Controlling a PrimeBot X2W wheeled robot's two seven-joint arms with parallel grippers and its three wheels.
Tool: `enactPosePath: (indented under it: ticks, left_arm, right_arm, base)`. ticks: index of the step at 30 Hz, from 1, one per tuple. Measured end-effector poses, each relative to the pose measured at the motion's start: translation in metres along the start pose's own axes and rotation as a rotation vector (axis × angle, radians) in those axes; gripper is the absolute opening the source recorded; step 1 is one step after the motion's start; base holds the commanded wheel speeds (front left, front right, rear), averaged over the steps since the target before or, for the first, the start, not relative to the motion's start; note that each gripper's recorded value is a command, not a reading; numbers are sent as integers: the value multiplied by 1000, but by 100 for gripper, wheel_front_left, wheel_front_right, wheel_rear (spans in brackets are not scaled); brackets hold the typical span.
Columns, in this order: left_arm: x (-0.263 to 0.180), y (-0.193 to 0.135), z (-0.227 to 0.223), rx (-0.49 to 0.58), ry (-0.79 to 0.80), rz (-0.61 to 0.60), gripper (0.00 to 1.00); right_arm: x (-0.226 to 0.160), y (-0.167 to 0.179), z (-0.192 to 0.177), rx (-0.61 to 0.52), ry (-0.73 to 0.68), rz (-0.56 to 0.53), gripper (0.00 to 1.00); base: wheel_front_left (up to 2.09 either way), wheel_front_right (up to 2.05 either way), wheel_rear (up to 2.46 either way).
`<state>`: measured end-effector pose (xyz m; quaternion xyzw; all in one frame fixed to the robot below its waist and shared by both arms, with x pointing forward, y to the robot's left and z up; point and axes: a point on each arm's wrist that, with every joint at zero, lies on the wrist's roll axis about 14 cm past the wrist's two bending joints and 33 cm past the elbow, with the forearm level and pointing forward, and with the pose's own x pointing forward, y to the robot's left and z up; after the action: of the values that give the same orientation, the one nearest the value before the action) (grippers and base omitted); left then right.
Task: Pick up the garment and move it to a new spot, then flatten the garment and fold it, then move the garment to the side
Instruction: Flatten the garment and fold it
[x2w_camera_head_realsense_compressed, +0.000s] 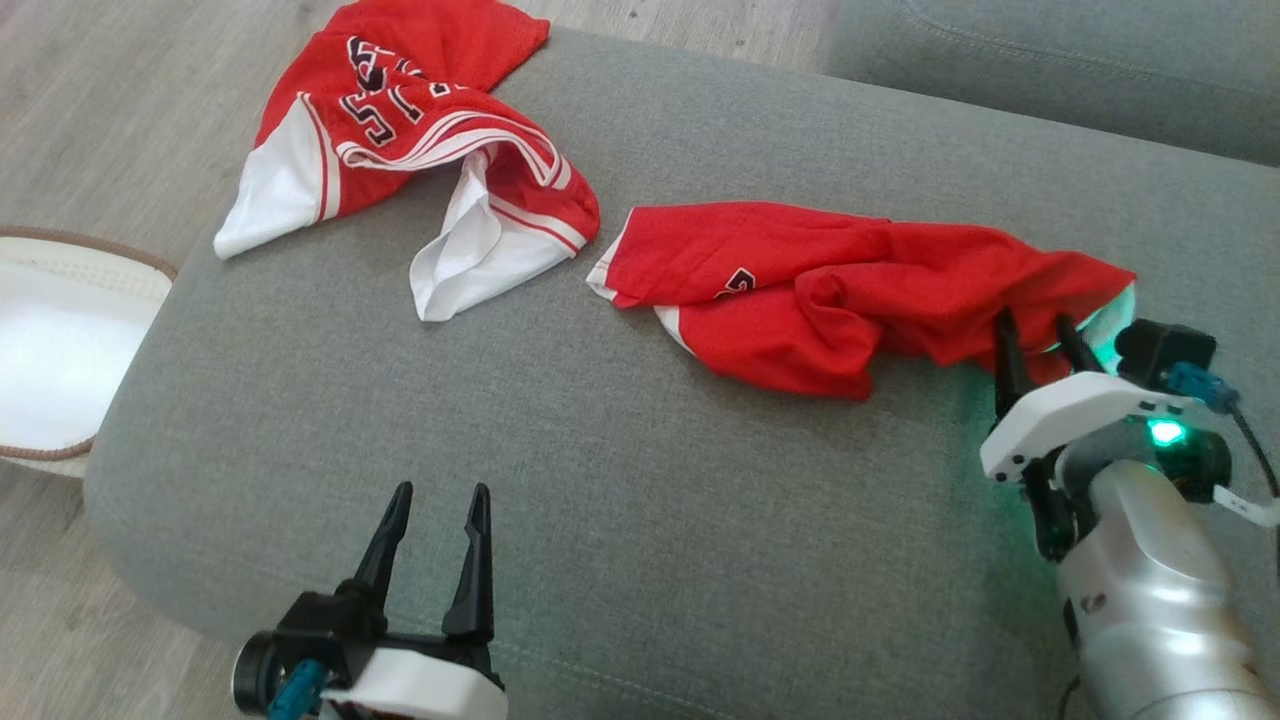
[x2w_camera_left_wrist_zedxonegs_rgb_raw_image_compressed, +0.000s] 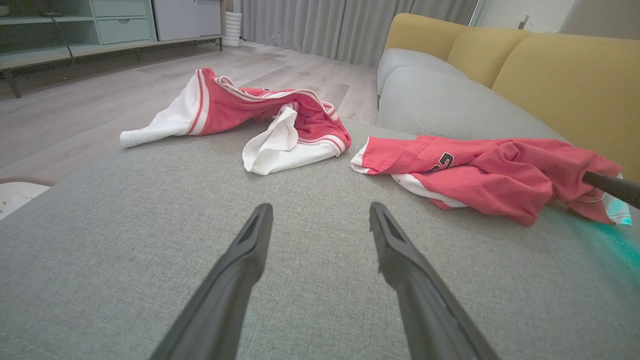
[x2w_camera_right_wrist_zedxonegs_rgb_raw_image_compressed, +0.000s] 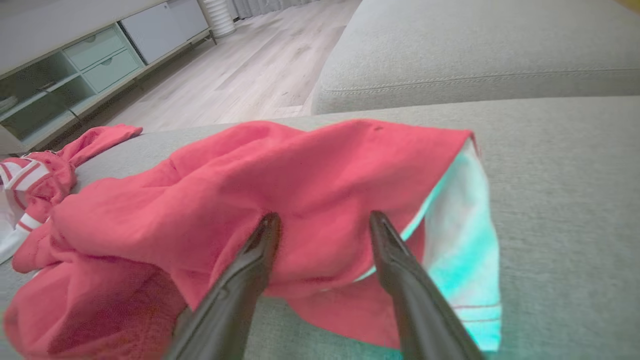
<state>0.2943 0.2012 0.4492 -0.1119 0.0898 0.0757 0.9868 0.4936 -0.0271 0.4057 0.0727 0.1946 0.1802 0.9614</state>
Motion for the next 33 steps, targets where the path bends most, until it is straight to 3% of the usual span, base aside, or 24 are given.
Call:
enactPosePath:
  ticks: [4, 10, 19, 26, 33]
  left_arm:
    - [1, -2, 1, 0, -3, -9, 100]
    - [3, -6, -2, 2, 7, -21, 100]
    - [7, -13, -3, 5, 14, -44, 100]
    - [7, -23, 5, 4, -23, -80, 100]
    - [3, -33, 11, 5, -47, -116, 100]
  right_arm:
    - [-1, 2, -8, 20, 35, 4, 0]
    - [1, 3, -9, 0, 44, 15, 0]
    - [3, -21, 25, -70, -46, -15, 0]
    - [-10, -56, 124, -171, -282, -88, 0]
    - [-43, -49, 220, -252, -547, -106, 0]
  base:
    - [0, 0, 0]
    - [0, 0, 0]
    - [0, 0, 0]
    - [0, 0, 0]
    - [0, 0, 0]
